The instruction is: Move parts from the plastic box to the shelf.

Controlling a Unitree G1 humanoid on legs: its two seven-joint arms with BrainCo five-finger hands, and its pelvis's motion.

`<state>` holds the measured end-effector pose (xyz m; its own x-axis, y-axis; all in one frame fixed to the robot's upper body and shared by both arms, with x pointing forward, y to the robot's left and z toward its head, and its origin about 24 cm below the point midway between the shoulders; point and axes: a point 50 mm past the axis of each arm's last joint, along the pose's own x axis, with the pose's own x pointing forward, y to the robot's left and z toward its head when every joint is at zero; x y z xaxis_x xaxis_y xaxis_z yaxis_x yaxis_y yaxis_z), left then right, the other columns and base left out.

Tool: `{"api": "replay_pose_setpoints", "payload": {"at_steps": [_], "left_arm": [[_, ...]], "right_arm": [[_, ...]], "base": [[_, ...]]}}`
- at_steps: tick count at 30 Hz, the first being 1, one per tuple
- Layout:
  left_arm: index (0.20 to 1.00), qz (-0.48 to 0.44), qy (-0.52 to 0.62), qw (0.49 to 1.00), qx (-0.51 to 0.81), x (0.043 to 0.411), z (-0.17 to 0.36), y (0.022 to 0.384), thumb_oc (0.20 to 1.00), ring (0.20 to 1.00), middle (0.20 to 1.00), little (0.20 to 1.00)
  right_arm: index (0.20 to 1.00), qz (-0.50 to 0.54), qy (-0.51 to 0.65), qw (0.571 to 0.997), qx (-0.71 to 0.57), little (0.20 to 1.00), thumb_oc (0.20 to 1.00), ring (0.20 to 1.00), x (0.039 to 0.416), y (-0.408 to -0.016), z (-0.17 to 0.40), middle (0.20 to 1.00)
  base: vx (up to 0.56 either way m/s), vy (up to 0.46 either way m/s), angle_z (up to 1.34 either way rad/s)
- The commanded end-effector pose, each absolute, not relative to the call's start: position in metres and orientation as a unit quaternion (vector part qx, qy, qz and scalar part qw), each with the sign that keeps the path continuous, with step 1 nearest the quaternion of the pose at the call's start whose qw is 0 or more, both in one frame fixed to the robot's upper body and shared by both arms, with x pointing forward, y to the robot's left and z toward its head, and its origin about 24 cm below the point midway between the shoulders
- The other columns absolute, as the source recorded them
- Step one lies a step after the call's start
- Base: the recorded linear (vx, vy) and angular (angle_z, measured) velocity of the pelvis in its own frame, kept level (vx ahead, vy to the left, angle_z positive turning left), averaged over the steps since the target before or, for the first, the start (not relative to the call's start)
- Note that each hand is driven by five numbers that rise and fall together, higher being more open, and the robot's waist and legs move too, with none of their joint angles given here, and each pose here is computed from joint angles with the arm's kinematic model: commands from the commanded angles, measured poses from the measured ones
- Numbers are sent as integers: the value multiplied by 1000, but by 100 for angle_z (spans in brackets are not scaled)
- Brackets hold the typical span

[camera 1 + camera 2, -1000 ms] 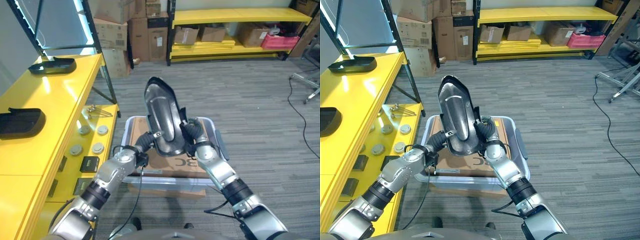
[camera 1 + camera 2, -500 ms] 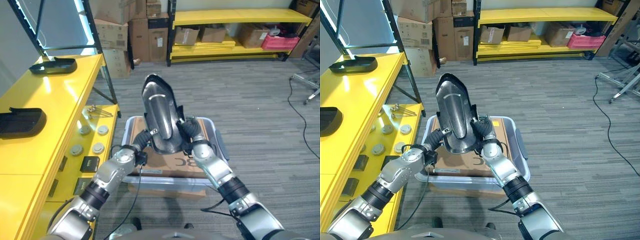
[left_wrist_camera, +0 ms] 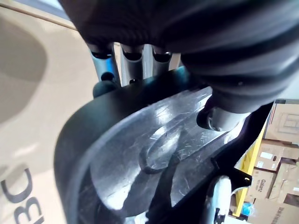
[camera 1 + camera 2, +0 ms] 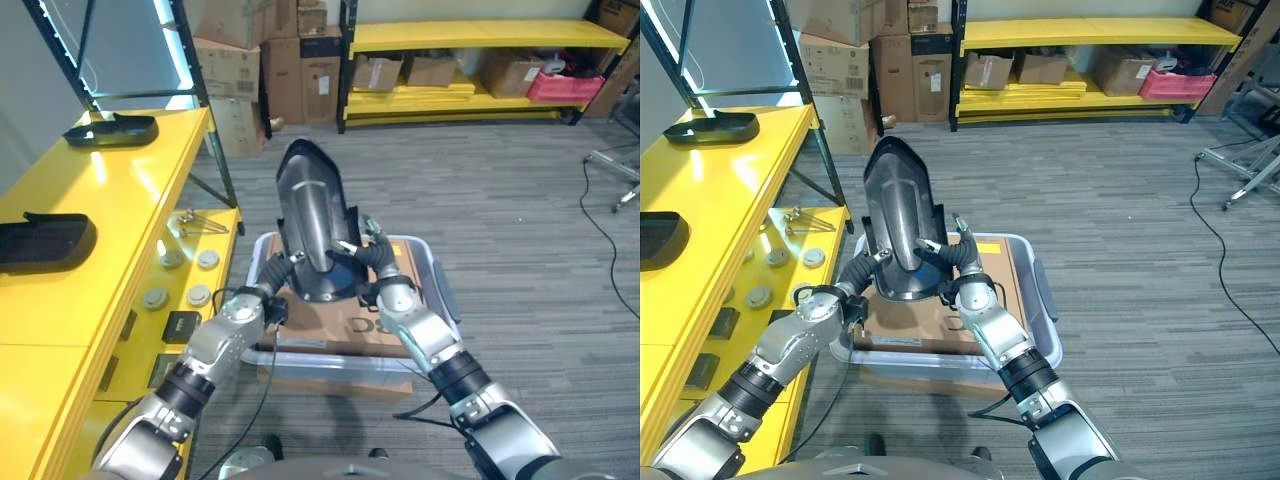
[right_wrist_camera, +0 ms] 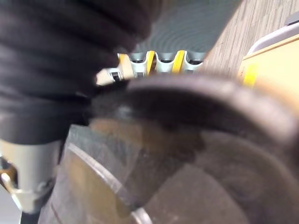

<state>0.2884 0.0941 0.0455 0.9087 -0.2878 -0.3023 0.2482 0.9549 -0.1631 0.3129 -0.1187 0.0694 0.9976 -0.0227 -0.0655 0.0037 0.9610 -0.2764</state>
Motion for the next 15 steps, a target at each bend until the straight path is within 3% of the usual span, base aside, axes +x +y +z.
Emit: {"api": "replay_pose_setpoints", "payload": {"at_steps": [1,8,11,15], "left_arm": [[200,-105,-28,986,-123,308,111,107,200,200,200,200],[200,-22,-50,992,-115,296,100,165,200,200,200,200],[200,40,-88,989,-111,272,103,213,200,200,200,200],[200,57,-150,982,-104,250,122,245,200,200,200,200]], "right_arm": [[1000,-52,16,986,-157,1000,1000,1000,313,-143,74,1000],[1000,-101,49,971,-211,1000,1000,1000,291,-186,54,1000],[1000,-127,94,955,-252,1000,1000,1000,265,-225,35,1000],[1000,-160,139,939,-271,1000,1000,1000,234,-259,14,1000]], "base": [[-11,44,0],[-14,47,1],[-28,76,-7],[-193,-3,16]]}}
